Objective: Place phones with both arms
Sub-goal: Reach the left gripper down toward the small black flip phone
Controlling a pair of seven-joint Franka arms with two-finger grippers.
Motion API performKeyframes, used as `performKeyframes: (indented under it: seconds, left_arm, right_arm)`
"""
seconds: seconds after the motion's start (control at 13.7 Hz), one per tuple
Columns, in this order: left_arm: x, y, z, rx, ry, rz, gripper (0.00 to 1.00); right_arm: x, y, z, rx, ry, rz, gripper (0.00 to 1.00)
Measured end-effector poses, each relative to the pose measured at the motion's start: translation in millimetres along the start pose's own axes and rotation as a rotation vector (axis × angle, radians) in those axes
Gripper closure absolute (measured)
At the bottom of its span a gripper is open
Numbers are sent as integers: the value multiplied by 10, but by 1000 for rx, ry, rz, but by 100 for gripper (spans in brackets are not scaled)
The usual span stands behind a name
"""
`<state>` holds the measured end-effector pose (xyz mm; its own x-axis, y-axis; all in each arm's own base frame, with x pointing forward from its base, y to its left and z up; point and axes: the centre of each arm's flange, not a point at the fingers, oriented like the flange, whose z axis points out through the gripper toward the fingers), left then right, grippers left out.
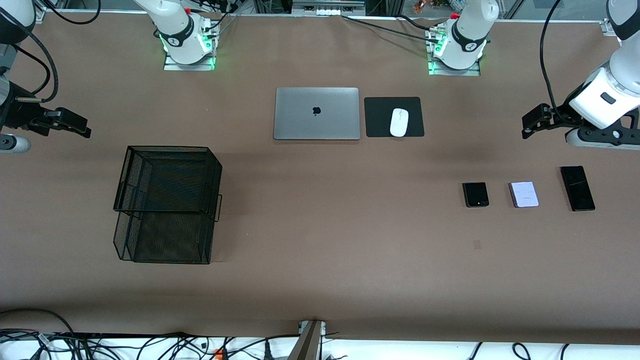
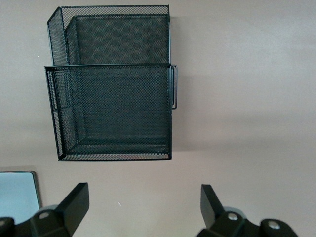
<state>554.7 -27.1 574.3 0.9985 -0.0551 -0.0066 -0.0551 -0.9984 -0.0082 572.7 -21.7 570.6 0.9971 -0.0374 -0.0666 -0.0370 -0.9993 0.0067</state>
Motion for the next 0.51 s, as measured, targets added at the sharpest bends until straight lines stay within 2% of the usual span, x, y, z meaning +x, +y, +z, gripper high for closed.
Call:
performKeyframes:
  seconds: [0.51]
  left_arm:
    - [-1,9,3,-1,-22,2,0]
  right_arm:
    - [0,0,0,0,0,0,0]
